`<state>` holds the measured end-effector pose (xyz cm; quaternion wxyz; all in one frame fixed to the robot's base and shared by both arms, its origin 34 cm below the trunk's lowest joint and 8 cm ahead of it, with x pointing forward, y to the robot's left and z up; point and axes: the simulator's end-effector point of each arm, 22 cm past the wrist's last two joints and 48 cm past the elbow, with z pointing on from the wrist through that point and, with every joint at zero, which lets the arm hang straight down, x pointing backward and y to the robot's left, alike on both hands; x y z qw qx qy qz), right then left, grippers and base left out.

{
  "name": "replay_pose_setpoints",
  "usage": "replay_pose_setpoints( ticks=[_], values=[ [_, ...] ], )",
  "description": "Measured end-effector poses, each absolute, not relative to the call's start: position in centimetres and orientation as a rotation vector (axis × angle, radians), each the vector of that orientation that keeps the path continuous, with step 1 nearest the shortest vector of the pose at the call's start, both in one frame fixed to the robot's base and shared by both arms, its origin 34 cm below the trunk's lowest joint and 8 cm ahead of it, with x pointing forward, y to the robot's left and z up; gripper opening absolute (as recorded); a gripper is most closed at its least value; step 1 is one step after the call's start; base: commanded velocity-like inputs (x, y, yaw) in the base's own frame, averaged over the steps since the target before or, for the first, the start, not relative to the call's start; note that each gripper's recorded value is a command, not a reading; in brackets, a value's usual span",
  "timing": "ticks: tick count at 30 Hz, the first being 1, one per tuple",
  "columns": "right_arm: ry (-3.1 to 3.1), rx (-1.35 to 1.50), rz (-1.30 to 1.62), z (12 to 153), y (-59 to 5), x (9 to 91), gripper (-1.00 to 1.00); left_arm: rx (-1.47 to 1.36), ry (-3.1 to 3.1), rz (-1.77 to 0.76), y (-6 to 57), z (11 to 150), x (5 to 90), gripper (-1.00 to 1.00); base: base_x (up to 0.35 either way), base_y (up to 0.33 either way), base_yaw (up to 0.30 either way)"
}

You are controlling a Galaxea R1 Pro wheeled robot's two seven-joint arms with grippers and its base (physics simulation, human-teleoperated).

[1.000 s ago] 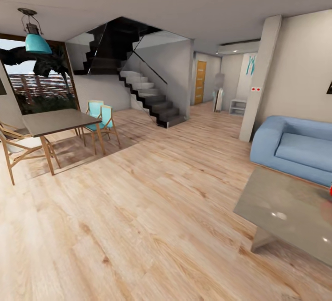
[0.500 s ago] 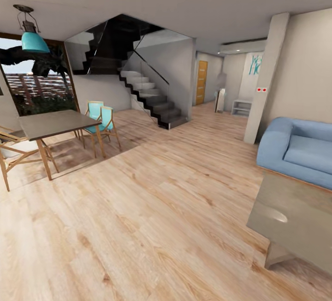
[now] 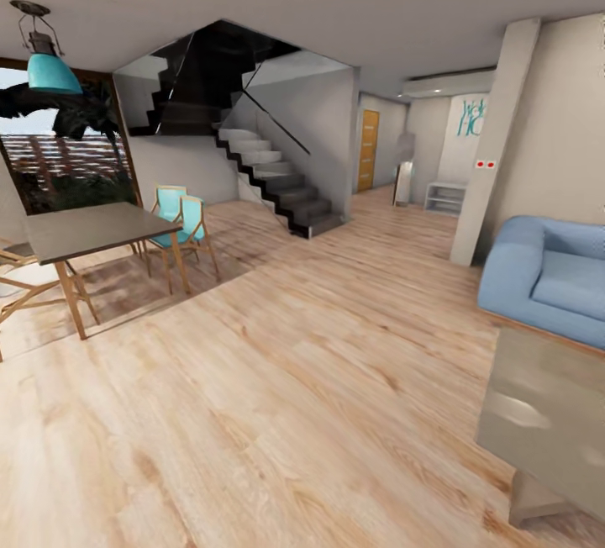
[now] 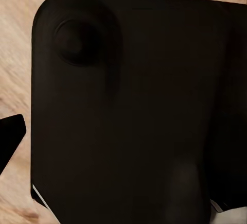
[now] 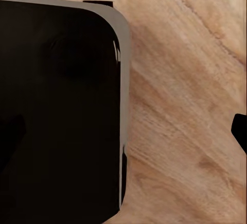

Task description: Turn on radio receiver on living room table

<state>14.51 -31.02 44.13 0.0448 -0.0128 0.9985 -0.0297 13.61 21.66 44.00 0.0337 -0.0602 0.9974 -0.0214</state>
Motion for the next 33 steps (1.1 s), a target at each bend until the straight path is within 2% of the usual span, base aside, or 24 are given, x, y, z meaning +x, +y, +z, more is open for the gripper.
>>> replay_pose_setpoints(
  ticks=[16, 24, 33],
  values=[
    [3.051, -0.039, -0.088, 44.11, -30.81, 14.49, 1.00, -0.184, 3.068, -0.068, 21.58, 44.01, 13.61, 1.00, 0.320, 0.100, -0.234],
    [3.051, -0.039, -0.089, 44.11, -30.82, 14.50, 1.00, -0.184, 3.068, -0.063, 21.65, 44.00, 13.61, 1.00, 0.320, 0.064, -0.044],
    [3.049, -0.040, -0.093, 44.13, -31.01, 14.54, 1.00, -0.184, 3.067, -0.061, 21.65, 44.01, 13.63, 1.00, 0.310, -0.089, -0.010]
  ],
)
